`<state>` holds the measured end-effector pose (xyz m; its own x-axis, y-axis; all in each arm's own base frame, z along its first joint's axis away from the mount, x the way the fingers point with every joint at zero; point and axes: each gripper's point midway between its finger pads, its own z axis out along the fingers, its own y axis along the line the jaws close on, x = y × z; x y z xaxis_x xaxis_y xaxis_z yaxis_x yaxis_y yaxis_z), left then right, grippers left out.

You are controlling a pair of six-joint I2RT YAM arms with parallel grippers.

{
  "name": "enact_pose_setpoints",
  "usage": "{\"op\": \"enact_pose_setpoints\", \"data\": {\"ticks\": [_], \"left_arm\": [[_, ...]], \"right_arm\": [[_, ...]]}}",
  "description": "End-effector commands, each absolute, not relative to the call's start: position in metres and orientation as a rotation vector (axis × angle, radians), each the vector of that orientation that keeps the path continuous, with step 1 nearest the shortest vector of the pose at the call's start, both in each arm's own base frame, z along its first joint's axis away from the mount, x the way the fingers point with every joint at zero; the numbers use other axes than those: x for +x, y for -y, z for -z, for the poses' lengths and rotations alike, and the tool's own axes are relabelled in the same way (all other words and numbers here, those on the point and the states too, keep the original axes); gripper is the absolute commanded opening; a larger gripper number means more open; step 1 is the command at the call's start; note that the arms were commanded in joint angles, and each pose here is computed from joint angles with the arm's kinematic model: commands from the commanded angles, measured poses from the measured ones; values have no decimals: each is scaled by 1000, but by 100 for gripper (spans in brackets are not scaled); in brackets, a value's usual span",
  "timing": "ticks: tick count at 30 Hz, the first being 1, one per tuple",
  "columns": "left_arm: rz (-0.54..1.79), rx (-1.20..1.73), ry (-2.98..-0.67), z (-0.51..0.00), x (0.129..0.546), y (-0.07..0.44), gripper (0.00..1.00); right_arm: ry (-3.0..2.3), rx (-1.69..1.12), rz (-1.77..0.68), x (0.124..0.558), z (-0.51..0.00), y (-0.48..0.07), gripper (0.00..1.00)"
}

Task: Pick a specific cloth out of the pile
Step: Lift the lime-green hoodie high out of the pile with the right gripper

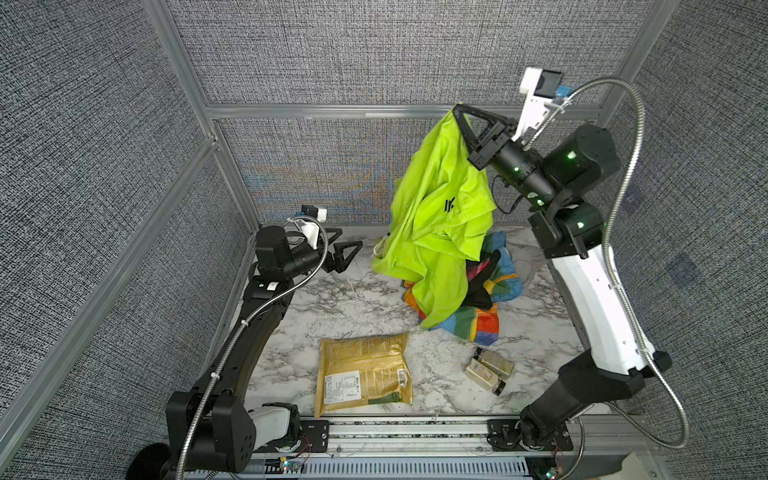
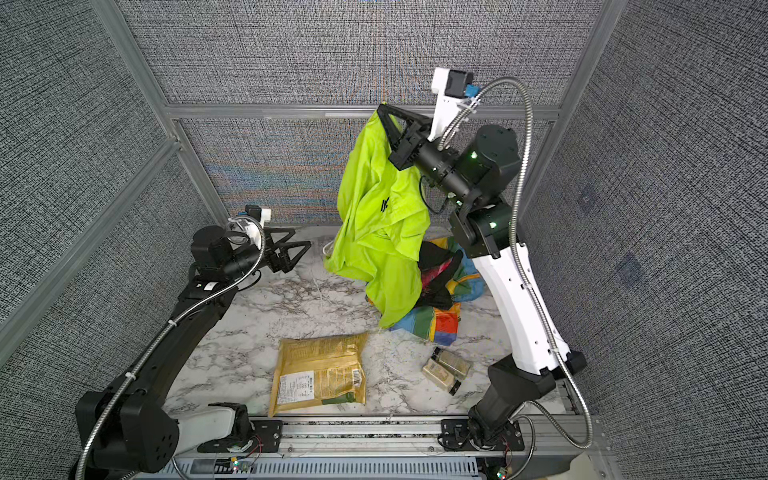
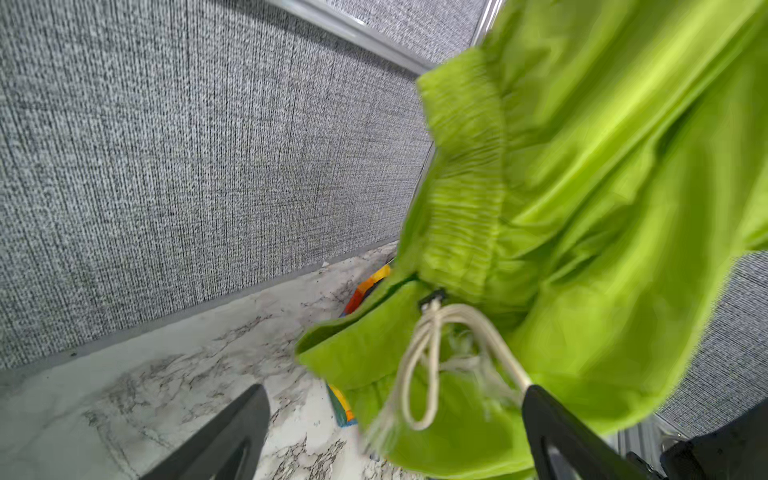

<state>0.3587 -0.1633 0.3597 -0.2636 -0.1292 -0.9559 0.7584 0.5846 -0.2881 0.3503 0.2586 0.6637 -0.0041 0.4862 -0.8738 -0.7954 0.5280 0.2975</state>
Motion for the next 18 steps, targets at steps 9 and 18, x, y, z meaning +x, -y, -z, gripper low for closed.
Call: {"op": "enact_pose_setpoints", "data": {"ticks": [9, 18], "left_arm": [[853, 568, -1492, -392, 346, 141, 98], [863, 550, -1493, -390, 349, 138, 98]], "right_arm": [[-1101, -476, -1165, 353, -662, -333, 0], [-1070, -458, -1197, 364, -657, -349, 0]]}}
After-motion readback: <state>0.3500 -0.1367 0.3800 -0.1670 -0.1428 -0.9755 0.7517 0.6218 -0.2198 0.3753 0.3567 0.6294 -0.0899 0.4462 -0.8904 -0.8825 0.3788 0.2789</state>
